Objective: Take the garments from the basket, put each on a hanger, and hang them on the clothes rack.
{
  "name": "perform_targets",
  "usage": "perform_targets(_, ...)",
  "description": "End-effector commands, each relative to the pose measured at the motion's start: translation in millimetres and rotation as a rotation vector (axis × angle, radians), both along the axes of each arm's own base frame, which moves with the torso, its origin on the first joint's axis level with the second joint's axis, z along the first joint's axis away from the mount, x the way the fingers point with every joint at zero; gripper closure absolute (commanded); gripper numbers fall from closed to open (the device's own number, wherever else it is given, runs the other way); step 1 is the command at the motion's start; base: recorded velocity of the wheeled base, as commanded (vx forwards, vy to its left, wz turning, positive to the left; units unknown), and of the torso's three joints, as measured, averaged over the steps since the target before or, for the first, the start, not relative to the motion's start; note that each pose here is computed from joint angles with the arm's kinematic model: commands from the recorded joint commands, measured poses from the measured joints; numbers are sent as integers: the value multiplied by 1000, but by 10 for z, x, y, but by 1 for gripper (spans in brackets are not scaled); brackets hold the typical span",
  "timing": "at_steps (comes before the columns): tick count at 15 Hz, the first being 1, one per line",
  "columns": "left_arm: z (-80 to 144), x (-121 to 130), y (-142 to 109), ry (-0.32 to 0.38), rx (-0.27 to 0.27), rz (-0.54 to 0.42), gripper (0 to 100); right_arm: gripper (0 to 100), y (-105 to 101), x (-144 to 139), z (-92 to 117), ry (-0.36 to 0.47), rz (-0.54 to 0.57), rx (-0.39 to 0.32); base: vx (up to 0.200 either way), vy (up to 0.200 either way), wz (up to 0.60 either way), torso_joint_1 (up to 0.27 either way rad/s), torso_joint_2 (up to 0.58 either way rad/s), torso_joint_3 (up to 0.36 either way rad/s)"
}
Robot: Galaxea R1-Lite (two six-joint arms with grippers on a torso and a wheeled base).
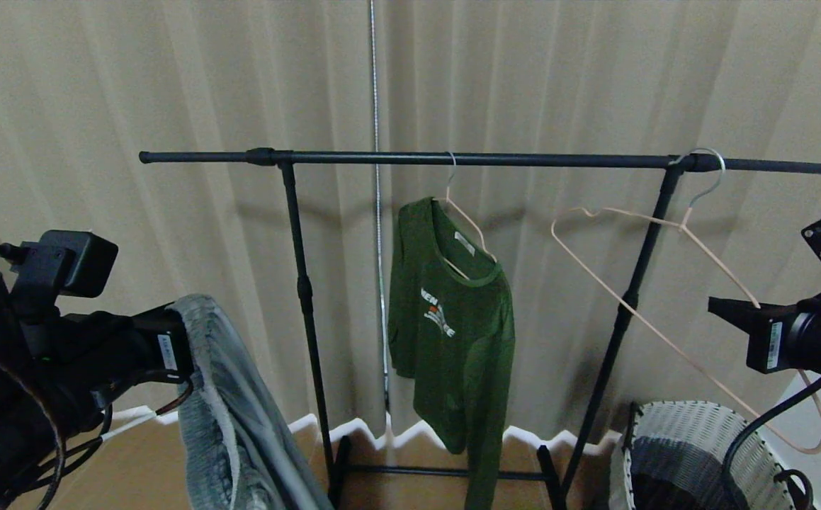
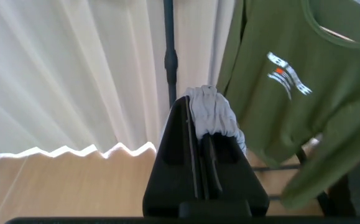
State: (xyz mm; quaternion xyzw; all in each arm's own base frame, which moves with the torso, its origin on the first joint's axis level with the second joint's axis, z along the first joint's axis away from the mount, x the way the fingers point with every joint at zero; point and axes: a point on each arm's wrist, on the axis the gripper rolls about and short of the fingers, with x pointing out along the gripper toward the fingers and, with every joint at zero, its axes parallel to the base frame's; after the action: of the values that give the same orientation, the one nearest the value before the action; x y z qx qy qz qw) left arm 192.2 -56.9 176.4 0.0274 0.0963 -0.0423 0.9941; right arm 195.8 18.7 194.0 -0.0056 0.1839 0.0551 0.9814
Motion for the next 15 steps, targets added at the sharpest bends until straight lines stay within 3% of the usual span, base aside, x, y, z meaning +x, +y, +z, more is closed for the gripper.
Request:
perform_targets(1,-9,5,-1,-4,-1,0,100,100,0,-10,-17,6,1,-1,0,0,0,0,0,0)
perform_targets(5,-13,1,-3,-7,-2,-3,100,100,0,-79,-99,29,5,0,0,0,0,0,0,0)
perform_targets(10,15,89,-49,-5,-3,-10,100,100,37,-111,-141,-8,77,26,0,0,0,0,0,0)
perform_targets(15,126,403,-354,76,72,-38,100,100,400,-166,-49,-19,289,115,0,0,0,0,0,0)
